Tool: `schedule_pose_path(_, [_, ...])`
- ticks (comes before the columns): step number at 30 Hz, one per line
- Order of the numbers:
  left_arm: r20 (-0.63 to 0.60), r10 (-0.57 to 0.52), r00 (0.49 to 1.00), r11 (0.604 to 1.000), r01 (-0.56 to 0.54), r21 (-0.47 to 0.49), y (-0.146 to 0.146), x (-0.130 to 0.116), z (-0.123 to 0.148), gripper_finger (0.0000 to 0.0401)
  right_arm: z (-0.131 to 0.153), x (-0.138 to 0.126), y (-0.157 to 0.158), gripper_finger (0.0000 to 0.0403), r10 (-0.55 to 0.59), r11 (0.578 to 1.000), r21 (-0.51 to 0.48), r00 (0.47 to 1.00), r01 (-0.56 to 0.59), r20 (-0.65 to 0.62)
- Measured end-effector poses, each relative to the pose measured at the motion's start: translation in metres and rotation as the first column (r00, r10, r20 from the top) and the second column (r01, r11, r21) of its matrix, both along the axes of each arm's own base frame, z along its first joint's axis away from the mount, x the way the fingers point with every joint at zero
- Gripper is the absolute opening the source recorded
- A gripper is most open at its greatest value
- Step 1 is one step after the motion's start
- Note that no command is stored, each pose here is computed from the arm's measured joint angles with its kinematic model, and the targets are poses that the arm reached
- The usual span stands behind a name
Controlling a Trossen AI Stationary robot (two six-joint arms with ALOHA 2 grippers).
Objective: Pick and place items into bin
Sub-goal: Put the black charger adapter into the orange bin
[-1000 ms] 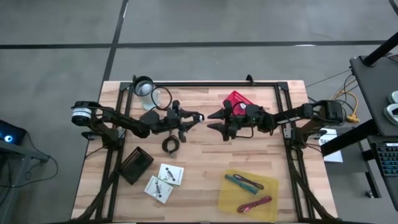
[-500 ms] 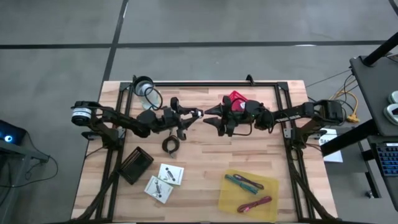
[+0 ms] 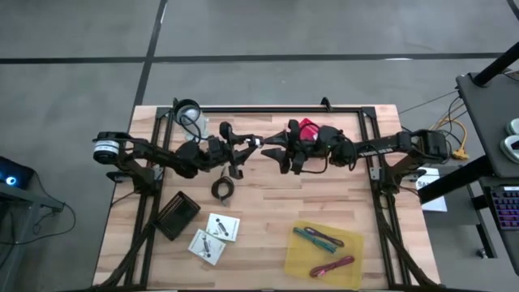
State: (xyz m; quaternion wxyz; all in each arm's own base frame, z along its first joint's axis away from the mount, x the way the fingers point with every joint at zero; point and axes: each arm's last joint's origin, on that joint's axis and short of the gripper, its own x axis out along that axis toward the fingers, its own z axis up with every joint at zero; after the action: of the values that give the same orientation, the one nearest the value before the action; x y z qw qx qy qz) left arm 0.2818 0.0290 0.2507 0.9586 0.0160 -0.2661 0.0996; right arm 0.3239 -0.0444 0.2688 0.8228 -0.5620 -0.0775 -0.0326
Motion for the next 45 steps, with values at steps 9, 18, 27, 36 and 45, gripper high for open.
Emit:
schedule_pose_path(9, [0.009, -0.02, 1.0, 1.0, 0.02, 0.01, 0.0, 0.002, 0.003, 0.0134, 0.009, 0.005, -0.001, 0.0203, -0.006, 0.999, -0.034, 1.0, 0.006, -0.016])
schedule_pose_path(18, [0.017, -0.027, 0.999, 1.0, 0.027, 0.013, -0.001, 0.002, 0.004, 0.0134, 0.017, 0.008, -0.001, 0.0203, -0.007, 0.999, -0.034, 1.0, 0.008, 0.003])
schedule_pose_path(27, [0.009, -0.04, 0.999, 0.999, 0.04, 0.019, -0.001, 0.002, 0.004, 0.0134, 0.021, 0.011, -0.002, 0.0203, -0.002, 1.0, -0.006, 1.0, 0.002, -0.029])
schedule_pose_path(36, [0.001, -0.043, 0.999, 0.999, 0.043, 0.02, -0.001, 0.003, 0.003, 0.0134, 0.021, 0.011, -0.002, 0.0203, -0.002, 1.0, -0.002, 1.0, 0.002, -0.03])
schedule_pose_path(45, [-0.008, -0.044, 0.999, 0.999, 0.044, 0.018, -0.001, 0.003, 0.003, 0.0134, 0.02, 0.011, -0.002, 0.0202, -0.002, 1.0, -0.001, 1.0, 0.002, -0.032])
